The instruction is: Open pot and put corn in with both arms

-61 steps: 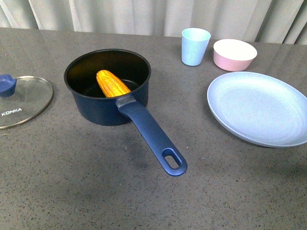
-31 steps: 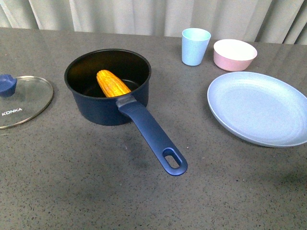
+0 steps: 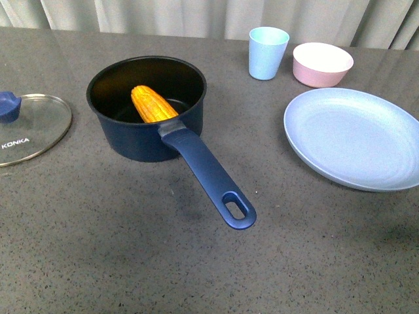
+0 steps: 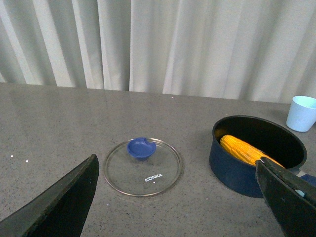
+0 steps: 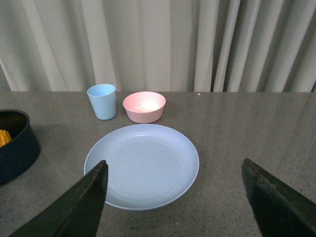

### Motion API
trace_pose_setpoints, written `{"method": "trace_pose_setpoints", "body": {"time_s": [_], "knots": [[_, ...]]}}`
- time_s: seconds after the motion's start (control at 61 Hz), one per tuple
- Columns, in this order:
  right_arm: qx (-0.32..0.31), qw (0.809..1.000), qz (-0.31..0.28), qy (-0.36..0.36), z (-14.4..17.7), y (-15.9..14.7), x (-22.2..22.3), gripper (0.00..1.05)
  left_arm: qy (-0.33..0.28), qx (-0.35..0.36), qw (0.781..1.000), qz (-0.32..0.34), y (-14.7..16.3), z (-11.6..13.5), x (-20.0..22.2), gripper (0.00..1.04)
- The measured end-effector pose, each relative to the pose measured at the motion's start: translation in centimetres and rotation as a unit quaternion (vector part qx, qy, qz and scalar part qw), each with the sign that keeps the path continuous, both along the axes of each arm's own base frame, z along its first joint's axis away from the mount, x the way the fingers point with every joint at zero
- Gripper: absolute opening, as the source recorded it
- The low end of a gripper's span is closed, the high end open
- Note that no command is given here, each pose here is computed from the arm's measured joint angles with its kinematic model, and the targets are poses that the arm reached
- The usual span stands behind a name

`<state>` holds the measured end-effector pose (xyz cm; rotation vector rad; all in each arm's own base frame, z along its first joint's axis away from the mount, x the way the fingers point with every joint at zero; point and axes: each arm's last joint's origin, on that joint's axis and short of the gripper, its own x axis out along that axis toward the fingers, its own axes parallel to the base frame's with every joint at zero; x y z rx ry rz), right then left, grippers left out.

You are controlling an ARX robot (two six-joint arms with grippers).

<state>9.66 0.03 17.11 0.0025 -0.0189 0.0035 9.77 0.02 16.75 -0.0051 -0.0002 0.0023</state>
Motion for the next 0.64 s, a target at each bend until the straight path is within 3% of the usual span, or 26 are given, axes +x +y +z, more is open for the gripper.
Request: {"method": "trace_pose_setpoints", "body": {"time_s": [0.082, 0.639], "knots": [[0.0, 1.0, 0.0, 0.0, 0.0, 0.0, 0.0, 0.97, 0.0, 0.0, 1.0, 0.0, 0.0, 0.0, 0.0, 0.96], [0.0, 1.0, 0.0, 0.0, 0.0, 0.0, 0.0, 0.96, 0.0, 0.0, 1.0, 0.0, 0.0, 0.0, 0.0, 0.96]]}}
